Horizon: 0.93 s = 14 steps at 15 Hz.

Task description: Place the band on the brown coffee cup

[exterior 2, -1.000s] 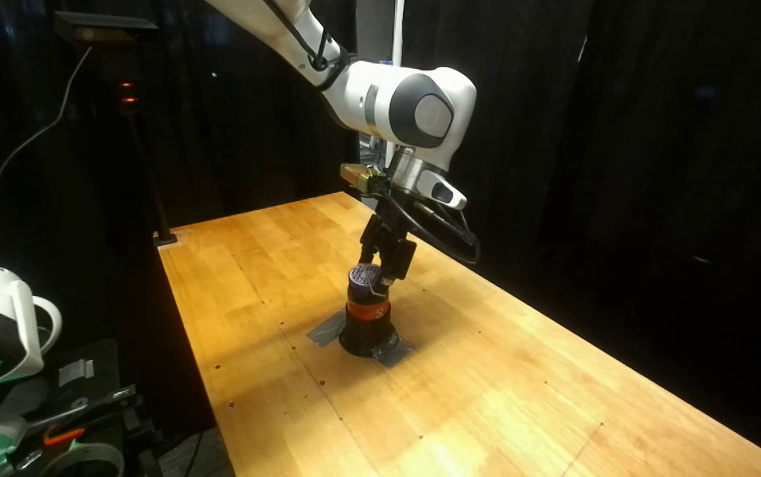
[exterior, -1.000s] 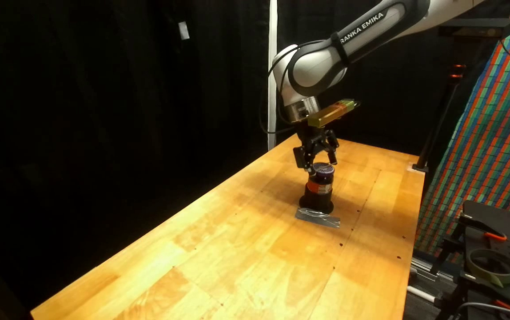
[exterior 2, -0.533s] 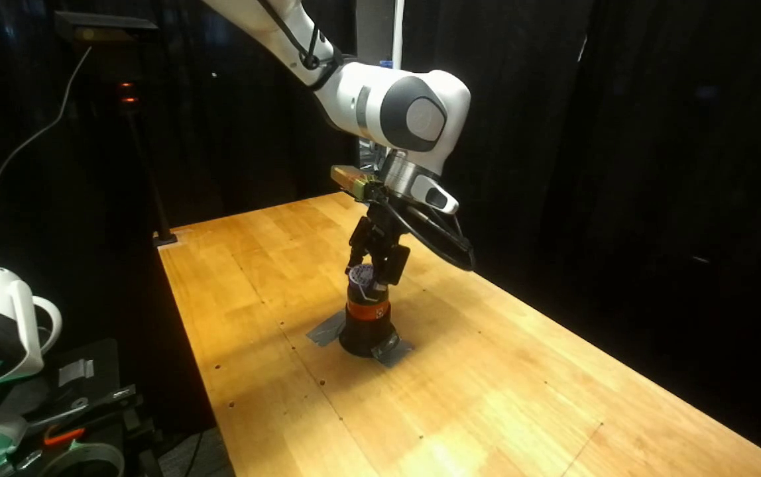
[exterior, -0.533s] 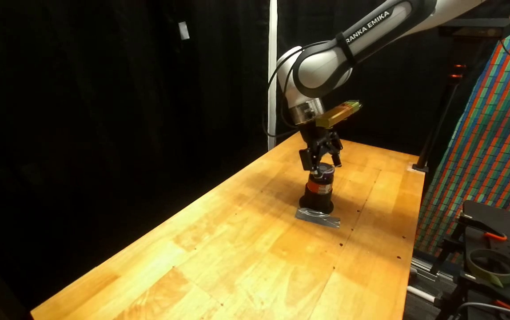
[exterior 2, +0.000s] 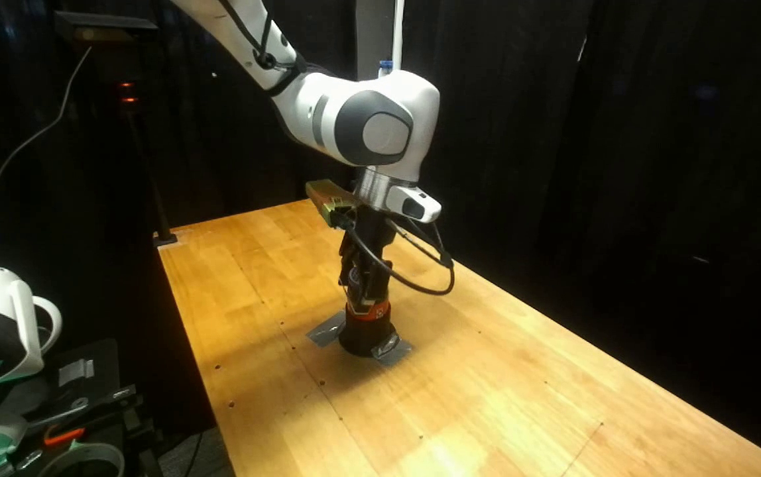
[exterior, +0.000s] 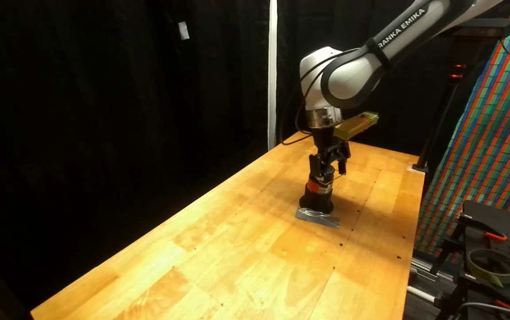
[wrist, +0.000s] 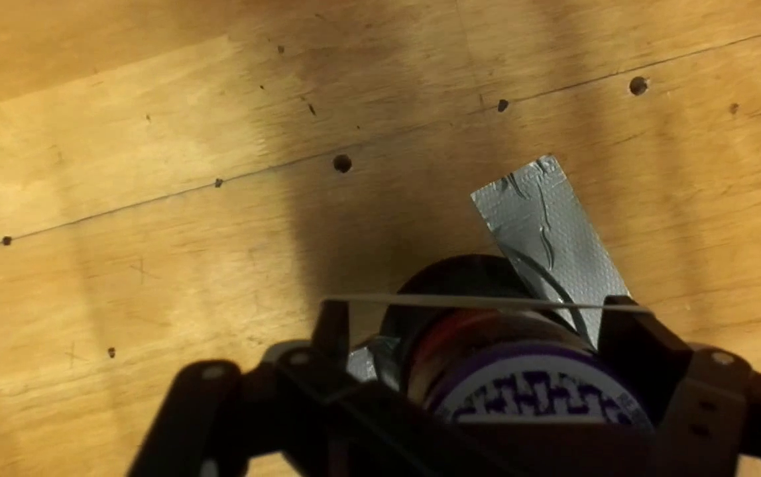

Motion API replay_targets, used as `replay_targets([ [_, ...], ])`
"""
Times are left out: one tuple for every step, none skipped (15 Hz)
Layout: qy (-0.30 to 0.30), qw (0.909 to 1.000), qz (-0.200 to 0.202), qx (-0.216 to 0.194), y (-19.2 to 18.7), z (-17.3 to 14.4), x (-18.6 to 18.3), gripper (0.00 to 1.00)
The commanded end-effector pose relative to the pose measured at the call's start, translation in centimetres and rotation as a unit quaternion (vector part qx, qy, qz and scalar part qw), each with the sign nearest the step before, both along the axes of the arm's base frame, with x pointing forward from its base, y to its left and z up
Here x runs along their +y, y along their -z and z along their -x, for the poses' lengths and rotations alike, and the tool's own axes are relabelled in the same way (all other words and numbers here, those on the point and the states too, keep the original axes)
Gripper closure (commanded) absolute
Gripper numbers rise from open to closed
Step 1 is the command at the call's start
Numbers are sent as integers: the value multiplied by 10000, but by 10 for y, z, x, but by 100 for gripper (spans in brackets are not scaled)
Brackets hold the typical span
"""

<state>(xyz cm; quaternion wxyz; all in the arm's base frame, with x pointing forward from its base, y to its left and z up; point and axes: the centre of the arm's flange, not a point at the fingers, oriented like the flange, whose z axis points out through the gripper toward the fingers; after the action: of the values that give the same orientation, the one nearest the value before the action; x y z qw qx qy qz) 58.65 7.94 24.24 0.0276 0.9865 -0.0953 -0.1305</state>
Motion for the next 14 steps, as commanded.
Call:
replay_targets([
  [245,9978,10,-616,0,61,-3,34],
  [253,9966,2,-787,-3,69,-2,41],
  [275,9954,-14,-922,-6,76,-1,51],
  [302,9940,-47,-1048,-8,84,-2,58],
  [357,9924,-52,-1175,-10,92,-3,66],
  [431,9903,-95,-1320,-10,101,-4,73],
  [505,9876,-117,-1479,-10,108,-6,80],
  [579,9842,-151,-1664,-11,116,-6,87],
  [653,9807,-185,-1831,-12,123,-6,89],
  [758,9744,-291,-2096,-11,132,-3,92],
  [822,9691,-326,-2302,-10,138,-2,92],
  [873,9609,-356,-2603,-9,146,0,92],
  [888,9544,-378,-2826,-9,152,1,89],
  [888,9461,-398,-3089,-9,161,3,89],
])
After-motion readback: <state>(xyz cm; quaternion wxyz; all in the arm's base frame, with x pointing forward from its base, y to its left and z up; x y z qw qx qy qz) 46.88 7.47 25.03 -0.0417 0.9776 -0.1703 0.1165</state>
